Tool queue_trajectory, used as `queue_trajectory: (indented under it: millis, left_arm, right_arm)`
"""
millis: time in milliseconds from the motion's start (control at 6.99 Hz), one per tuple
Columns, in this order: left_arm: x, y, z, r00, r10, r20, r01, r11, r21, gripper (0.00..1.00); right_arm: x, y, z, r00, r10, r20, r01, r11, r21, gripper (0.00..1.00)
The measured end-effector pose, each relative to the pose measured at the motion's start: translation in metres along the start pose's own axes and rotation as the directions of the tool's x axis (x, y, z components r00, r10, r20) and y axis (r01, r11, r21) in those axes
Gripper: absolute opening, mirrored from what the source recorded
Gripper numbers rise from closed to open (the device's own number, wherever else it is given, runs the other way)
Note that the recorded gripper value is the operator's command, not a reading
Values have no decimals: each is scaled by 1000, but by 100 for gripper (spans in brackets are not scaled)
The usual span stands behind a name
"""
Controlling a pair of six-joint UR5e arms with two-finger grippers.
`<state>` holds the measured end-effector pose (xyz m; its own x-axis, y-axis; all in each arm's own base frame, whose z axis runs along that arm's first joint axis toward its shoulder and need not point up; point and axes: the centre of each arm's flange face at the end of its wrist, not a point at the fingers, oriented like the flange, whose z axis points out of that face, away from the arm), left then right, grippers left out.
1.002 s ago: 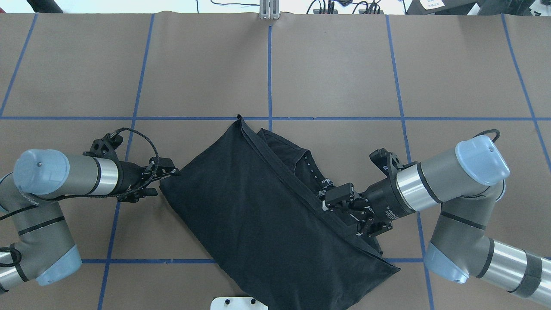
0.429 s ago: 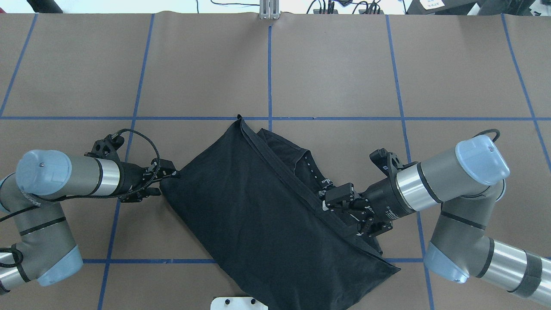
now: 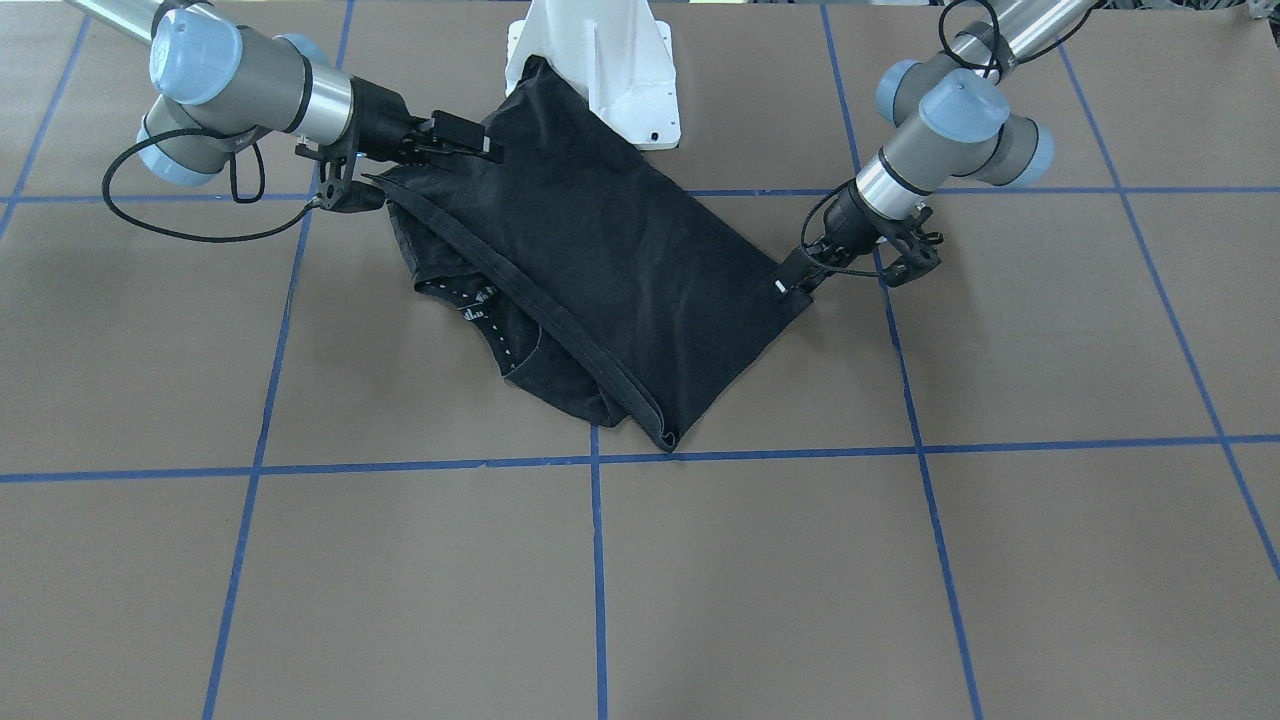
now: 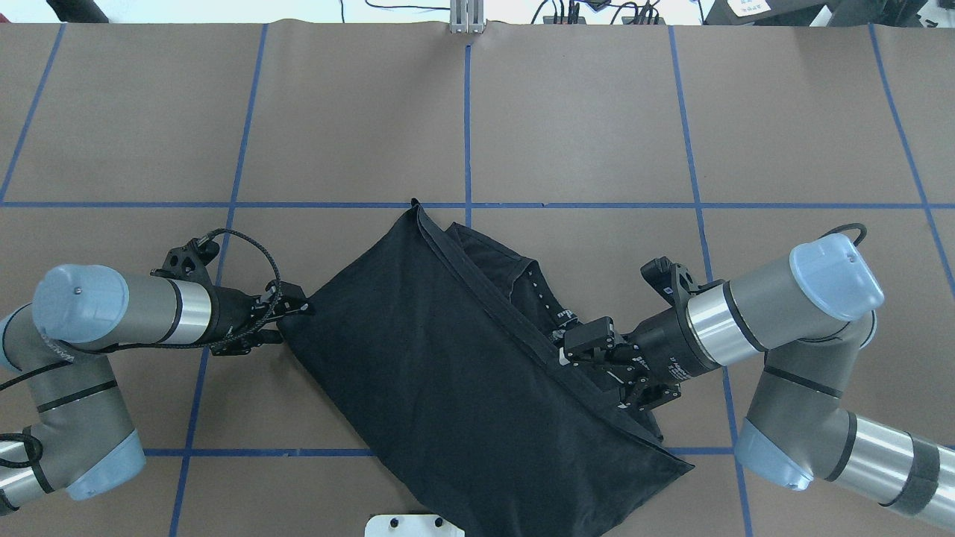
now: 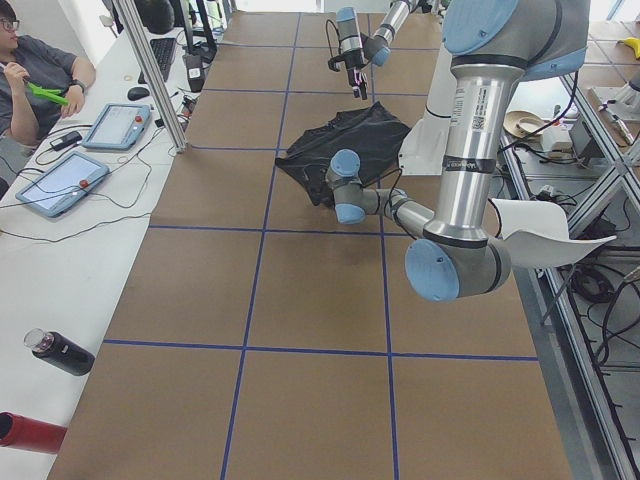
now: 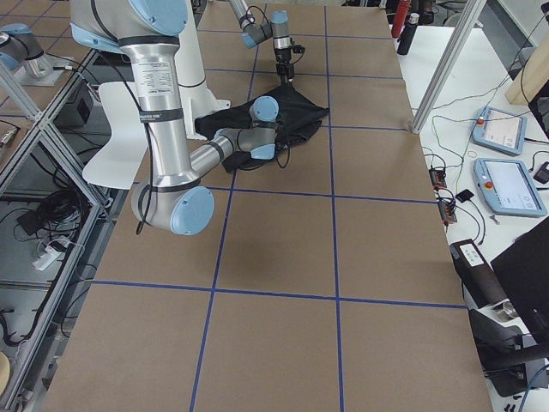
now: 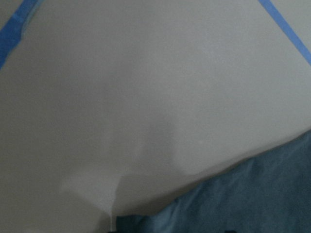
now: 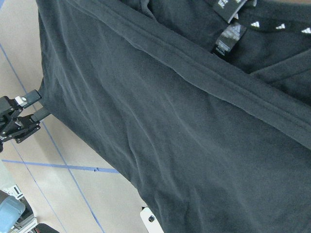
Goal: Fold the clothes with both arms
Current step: 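Grasp and lift the edge with the left gripper, folding it toward the right gripper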
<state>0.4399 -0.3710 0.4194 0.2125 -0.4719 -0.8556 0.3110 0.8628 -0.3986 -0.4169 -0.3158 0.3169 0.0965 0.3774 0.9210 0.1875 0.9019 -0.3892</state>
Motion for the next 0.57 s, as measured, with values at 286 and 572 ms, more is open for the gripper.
queue_trajectory:
  millis: [286, 572]
  left_arm:
    - [0, 2, 1, 1000, -2, 1, 2, 1000, -3, 0]
    - [1, 4, -1, 1000, 12, -1, -12, 1000, -14, 0]
  right_arm:
    - [0, 0, 0, 1000, 1, -1, -1, 1000, -1, 100]
    - [1, 0, -1, 1000, 1, -1, -1, 1000, -1, 100]
